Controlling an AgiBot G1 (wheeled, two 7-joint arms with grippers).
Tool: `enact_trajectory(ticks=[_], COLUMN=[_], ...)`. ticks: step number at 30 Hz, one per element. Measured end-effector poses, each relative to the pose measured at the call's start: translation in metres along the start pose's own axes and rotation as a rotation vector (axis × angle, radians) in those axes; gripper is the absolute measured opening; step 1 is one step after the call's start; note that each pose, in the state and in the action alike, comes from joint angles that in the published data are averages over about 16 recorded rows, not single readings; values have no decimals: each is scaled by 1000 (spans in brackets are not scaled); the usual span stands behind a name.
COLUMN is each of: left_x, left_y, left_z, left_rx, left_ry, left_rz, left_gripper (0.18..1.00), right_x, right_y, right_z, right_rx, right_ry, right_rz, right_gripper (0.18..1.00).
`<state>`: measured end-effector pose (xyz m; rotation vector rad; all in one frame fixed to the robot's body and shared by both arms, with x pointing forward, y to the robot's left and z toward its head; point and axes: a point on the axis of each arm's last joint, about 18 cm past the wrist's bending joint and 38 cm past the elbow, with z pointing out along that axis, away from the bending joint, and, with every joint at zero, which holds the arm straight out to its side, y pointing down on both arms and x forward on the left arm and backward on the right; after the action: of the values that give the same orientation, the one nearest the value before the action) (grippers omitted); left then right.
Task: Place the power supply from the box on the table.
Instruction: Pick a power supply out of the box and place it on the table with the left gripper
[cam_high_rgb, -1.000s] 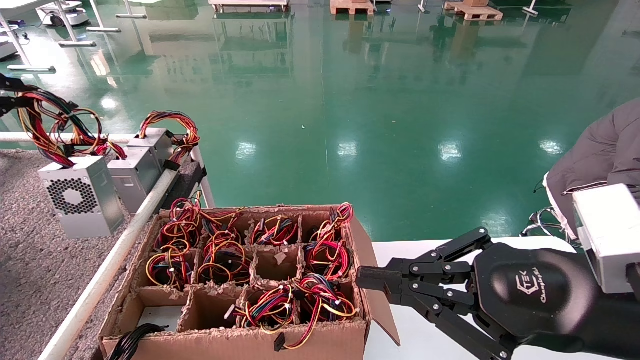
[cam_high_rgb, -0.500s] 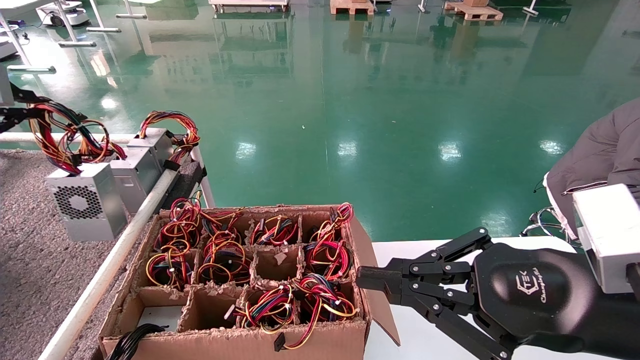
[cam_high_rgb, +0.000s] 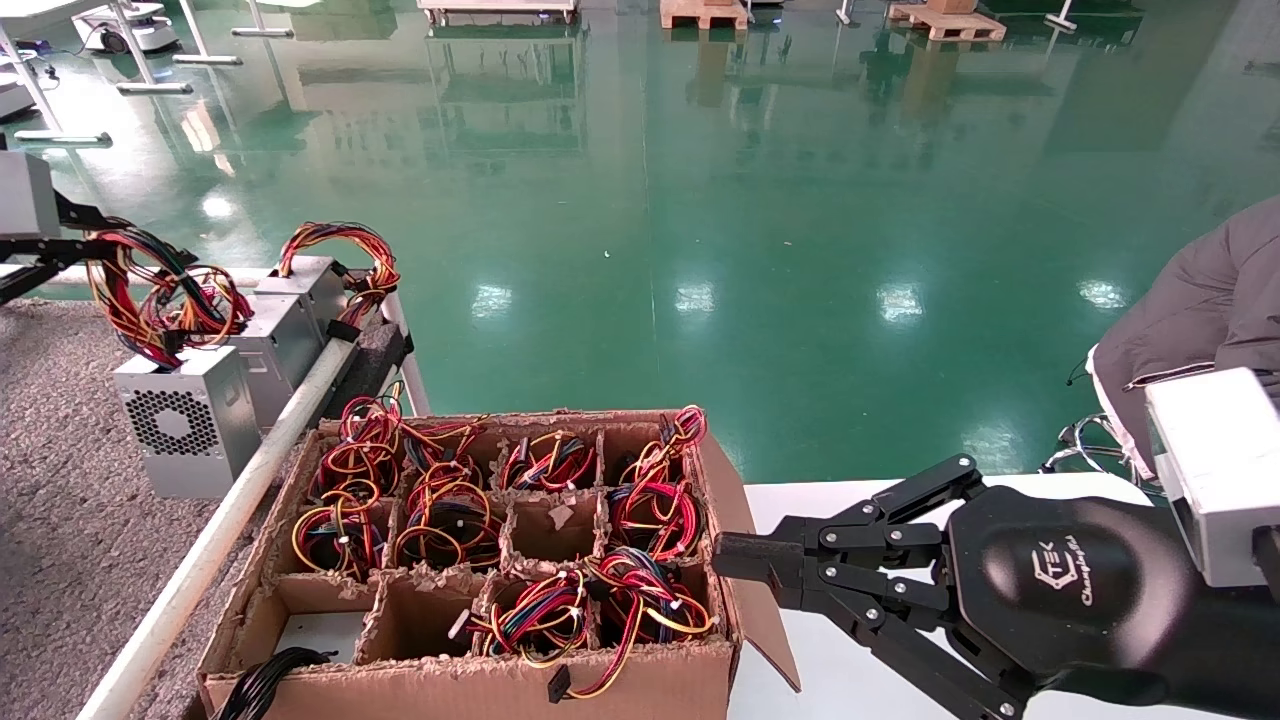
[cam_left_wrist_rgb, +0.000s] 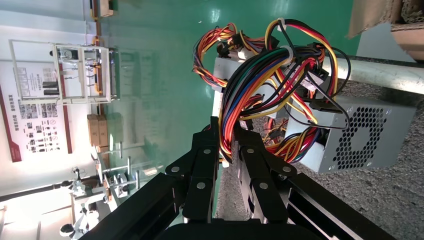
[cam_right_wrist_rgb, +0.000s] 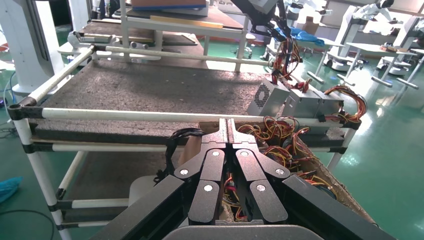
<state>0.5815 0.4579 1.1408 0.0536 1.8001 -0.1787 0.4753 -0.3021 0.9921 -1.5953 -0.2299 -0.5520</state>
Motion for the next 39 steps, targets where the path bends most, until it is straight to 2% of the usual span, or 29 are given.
enact_trajectory(ticks=[14, 39], left_x=[11, 32], left_y=[-6, -10], left_z=[7, 2], left_rx=[26, 96], left_ry=[36, 85], left_rz=[16, 11], left_gripper=[213, 213], right_x=[0, 0], right_y=[0, 0], right_z=[0, 0], right_rx=[0, 0], right_ry=[0, 0], right_rz=[0, 0], right_gripper=[193, 193])
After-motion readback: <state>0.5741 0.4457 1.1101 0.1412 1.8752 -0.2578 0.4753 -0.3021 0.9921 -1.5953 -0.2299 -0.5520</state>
